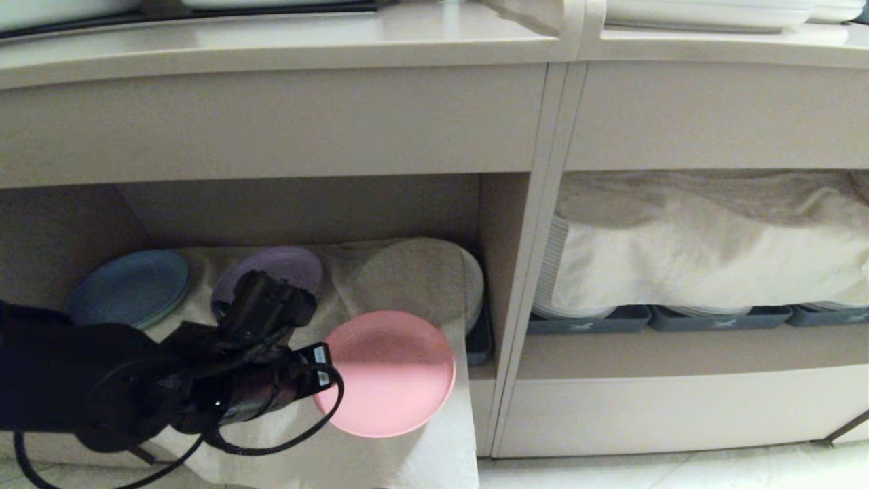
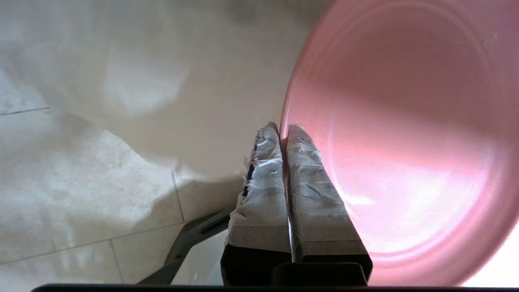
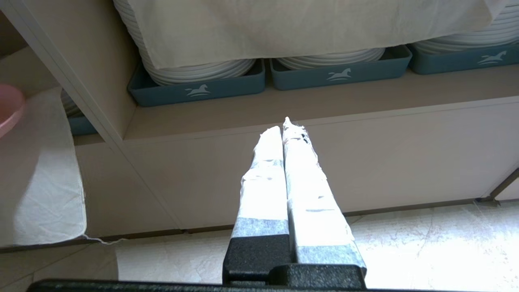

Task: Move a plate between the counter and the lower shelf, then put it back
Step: Put the plate

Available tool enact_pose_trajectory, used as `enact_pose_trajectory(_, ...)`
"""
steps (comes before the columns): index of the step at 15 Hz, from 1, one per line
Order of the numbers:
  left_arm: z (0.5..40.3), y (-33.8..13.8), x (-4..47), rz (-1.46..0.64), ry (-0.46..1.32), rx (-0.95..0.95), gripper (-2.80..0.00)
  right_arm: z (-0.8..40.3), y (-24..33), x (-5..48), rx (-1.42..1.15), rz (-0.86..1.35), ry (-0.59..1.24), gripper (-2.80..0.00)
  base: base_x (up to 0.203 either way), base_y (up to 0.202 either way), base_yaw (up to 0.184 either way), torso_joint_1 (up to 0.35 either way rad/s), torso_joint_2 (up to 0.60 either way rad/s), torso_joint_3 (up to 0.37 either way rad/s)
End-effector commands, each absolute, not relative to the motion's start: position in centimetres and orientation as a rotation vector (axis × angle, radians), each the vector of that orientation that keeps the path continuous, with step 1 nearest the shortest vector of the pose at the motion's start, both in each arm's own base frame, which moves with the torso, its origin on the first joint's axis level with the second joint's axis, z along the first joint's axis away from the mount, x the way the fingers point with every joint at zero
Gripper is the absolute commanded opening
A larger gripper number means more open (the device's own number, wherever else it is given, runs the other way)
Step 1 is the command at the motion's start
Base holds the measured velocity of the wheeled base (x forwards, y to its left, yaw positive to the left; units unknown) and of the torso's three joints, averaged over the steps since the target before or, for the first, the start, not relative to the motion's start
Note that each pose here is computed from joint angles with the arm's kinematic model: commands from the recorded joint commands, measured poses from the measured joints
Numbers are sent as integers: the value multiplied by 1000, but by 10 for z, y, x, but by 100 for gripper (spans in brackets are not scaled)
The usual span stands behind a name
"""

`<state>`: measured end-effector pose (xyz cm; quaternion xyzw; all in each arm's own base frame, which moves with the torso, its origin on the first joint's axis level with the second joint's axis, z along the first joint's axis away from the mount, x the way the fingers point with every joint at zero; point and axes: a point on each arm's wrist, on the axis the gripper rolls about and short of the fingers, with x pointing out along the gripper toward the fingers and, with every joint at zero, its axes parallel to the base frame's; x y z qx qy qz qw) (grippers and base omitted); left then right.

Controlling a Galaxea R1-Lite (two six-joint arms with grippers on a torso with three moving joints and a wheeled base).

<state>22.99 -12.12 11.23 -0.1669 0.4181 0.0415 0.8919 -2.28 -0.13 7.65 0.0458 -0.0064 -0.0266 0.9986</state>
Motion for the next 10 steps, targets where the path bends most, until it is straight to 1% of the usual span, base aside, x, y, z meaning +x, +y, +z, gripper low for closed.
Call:
enact_pose_trajectory(1,121,-111,212,80,842,-362,-280,77,-1,-23,92,-53,-13,-280,0,0,0,0,0,0)
enact_pose_trajectory(10,125,-84,167,114,789,-363,-280,77,-1,-23,92,-53,-13,-280,0,0,0,0,0,0)
